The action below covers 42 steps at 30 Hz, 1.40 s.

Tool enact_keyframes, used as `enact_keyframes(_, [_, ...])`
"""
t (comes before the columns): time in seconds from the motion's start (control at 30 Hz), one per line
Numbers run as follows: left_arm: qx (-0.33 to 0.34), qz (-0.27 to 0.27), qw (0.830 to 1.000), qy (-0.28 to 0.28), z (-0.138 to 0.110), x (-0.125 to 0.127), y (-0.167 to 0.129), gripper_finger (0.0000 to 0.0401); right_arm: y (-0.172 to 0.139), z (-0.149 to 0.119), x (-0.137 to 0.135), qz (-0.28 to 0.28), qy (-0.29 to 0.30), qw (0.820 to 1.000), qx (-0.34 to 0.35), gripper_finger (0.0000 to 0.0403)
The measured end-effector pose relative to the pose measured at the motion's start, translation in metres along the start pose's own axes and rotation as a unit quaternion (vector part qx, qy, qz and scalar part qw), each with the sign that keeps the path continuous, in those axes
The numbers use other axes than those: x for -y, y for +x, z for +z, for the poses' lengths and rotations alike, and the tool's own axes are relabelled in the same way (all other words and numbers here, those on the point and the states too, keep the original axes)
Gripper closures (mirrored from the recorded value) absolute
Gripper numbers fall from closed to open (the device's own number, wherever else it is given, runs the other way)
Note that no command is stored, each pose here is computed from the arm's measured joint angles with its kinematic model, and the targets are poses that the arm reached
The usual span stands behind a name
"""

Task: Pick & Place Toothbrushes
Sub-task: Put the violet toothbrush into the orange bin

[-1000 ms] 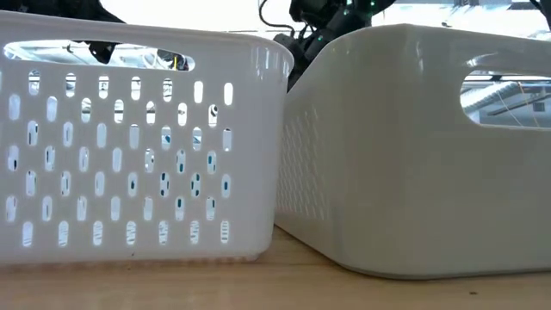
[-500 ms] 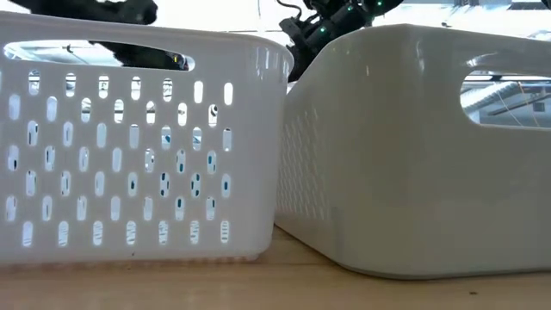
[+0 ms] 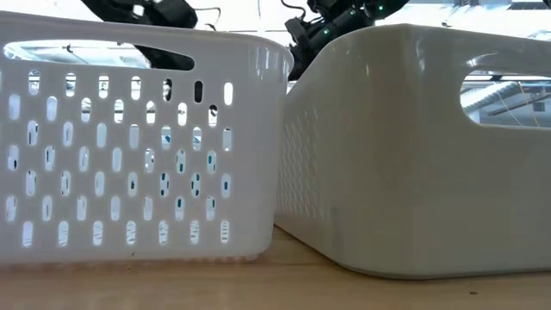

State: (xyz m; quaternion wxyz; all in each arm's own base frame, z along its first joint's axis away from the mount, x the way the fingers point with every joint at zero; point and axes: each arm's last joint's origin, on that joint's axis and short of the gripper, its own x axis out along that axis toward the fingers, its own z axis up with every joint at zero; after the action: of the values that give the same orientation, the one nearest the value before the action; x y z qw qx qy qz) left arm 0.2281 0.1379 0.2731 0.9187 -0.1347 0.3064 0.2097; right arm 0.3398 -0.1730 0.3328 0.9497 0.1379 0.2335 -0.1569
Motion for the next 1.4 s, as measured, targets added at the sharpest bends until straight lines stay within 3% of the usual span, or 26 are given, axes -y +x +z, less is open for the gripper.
enact_keyframes(0.23, [-0.051, -0.015, 0.998, 0.014, 0.021, -0.024, 0.036, 0.0396, -0.004, 0.003, 0.013, -0.018, -0.006, 1.000, 0.010, 0.0402])
enact_keyframes(0.37, [-0.090, -0.018, 0.996, 0.002, 0.030, -0.035, 0.048, 0.0396, -0.018, -0.003, 0.023, -0.040, 0.003, 0.996, 0.076, 0.0402])
enact_keyframes(0.5, [-0.095, -0.020, 0.995, 0.017, 0.040, -0.042, 0.057, 0.0396, -0.042, -0.027, 0.023, -0.049, 0.005, 0.990, 0.133, 0.0403])
enact_keyframes(0.63, [-0.090, -0.024, 0.995, 0.023, 0.052, -0.048, 0.064, 0.0396, -0.064, -0.053, 0.021, -0.063, 0.007, 0.990, 0.129, 0.0403])
enact_keyframes(0.9, [-0.175, -0.038, 0.983, 0.031, 0.061, -0.054, 0.092, 0.0396, -0.110, -0.096, 0.022, -0.074, 0.032, 0.982, 0.170, 0.0403])
enact_keyframes(1.03, [-0.224, -0.037, 0.974, -0.003, 0.060, -0.062, 0.105, 0.0396, -0.124, -0.115, 0.022, -0.074, 0.057, 0.977, 0.193, 0.0403])
enact_keyframes(1.17, [-0.242, -0.014, 0.964, -0.113, 0.068, -0.072, 0.113, 0.0396, -0.130, -0.129, 0.022, -0.071, 0.076, 0.975, 0.198, 0.0403])
enact_keyframes(1.23, [-0.246, -0.029, 0.957, -0.149, 0.074, -0.074, 0.116, 0.0396, -0.132, -0.133, 0.022, -0.071, 0.077, 0.974, 0.200, 0.0403])
enact_keyframes(1.4, [-0.279, -0.053, 0.953, -0.102, 0.084, -0.077, 0.119, 0.0396, -0.132, -0.135, 0.022, -0.067, 0.074, 0.973, 0.210, 0.0403])
